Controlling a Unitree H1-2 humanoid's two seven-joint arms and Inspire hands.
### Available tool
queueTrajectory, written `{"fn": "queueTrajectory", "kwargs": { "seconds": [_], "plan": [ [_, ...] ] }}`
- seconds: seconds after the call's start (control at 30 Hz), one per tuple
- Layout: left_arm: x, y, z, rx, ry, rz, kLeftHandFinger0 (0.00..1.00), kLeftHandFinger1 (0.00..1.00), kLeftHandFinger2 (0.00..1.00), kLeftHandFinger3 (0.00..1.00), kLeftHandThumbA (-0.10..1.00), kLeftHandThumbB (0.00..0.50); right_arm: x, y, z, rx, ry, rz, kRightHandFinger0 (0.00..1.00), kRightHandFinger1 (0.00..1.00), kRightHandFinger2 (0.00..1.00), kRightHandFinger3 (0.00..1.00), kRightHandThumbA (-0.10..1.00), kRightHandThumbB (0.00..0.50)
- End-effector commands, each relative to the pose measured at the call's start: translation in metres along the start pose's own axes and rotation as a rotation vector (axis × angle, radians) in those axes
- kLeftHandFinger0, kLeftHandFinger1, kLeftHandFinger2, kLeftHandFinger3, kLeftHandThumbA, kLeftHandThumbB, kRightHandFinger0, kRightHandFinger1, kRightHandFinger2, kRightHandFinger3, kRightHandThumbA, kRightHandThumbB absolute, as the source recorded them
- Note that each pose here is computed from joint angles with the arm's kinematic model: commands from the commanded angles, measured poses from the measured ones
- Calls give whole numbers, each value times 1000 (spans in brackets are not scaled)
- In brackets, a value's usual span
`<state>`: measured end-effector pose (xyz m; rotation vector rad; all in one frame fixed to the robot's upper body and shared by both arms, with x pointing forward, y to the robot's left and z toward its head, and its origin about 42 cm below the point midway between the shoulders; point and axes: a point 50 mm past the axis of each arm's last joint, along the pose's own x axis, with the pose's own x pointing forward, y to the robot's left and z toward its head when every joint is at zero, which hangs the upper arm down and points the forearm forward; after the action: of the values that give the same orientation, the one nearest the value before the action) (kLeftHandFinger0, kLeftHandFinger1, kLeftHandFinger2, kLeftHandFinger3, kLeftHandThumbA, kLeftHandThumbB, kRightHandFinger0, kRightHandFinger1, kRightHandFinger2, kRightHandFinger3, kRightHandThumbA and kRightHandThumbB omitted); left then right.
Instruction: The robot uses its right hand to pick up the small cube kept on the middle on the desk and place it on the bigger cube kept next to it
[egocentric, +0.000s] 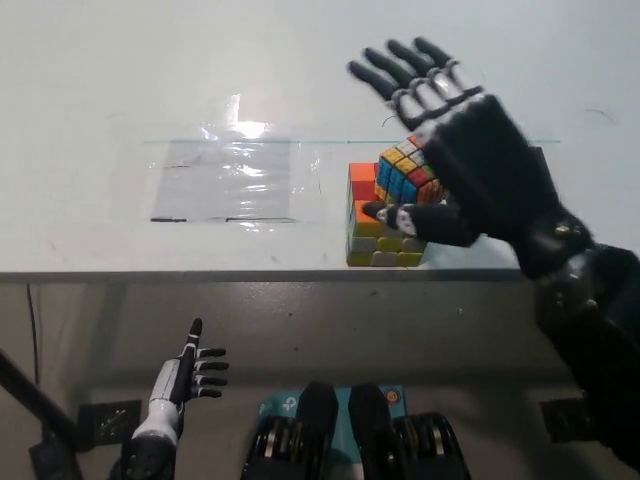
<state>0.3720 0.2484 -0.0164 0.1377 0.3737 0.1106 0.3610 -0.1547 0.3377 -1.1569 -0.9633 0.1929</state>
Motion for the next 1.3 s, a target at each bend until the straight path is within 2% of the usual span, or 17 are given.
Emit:
{"fn": "queueTrajectory", "kwargs": {
  "seconds": [0.0,0.03,0.17,0.27,0.37,0.4,0.47,0.57,0.67,0.7,0.8,0.9,0.93,1.03,1.13,1.2,1.27],
  "plan": [
    [3,1,11,-22,-50,24,548,514,572,584,981,146,-13,-20,0,11,21,-32,1000,1000,1000,1000,965,407],
    [2,0,10,-16,-51,26,560,524,582,588,982,153,-25,-26,1,19,51,-31,1000,1000,1000,1000,916,418],
    [2,1,7,-35,-45,20,603,554,627,644,977,176,-48,-33,3,25,97,-58,1000,1000,1000,1000,905,413],
    [0,1,7,-30,-46,17,600,556,629,649,992,175,-77,-35,3,48,158,-81,967,1000,1000,1000,892,376],
    [1,2,6,-39,-28,23,617,562,632,648,994,193,-94,-34,2,65,211,-102,987,1000,1000,1000,914,373],
    [1,2,7,-30,-30,25,602,550,610,612,1000,191,-111,-30,1,82,262,-109,951,1000,1000,1000,918,353],
    [2,3,6,-37,-29,32,587,536,602,608,998,208,-128,-25,-2,102,320,-117,917,1000,1000,1000,848,318],
    [2,3,6,-14,-24,33,594,538,607,600,1000,211,-145,-18,-4,107,391,-135,915,1000,1000,1000,789,312],
    [2,2,7,-7,-34,29,629,573,649,642,1000,178,-168,-2,-5,133,476,-153,878,1000,1000,1000,730,280],
    [1,2,7,-1,-28,25,632,581,669,661,1000,177,-182,11,-6,153,544,-169,825,1000,1000,1000,708,282],
    [2,1,7,-20,-21,31,620,566,656,650,1000,192,-194,25,-8,175,611,-180,788,1000,1000,1000,718,275],
    [1,1,6,-15,-32,22,605,557,642,640,1000,174,-212,49,-11,197,680,-196,755,1000,1000,1000,613,240],
    [1,0,7,-16,-25,23,654,603,691,683,1000,175,-223,67,-14,236,734,-213,735,1000,1000,1000,586,231],
    [1,0,7,-16,-21,21,666,607,690,675,1000,203,-230,86,-13,311,818,-218,777,1000,1000,1000,579,217],
    [2,0,7,-19,-33,20,635,574,647,628,1000,194,-233,105,-17,335,876,-225,741,1000,1000,1000,596,214],
    [1,-1,6,-19,-24,28,617,565,647,633,1000,208,-238,119,-22,402,932,-252,772,1000,1000,1000,502,191],
    [1,-1,5,-19,-32,21,636,578,654,640,1000,208,-239,125,-24,427,952,-274,777,993,1000,1000,499,191]
  ]
}}
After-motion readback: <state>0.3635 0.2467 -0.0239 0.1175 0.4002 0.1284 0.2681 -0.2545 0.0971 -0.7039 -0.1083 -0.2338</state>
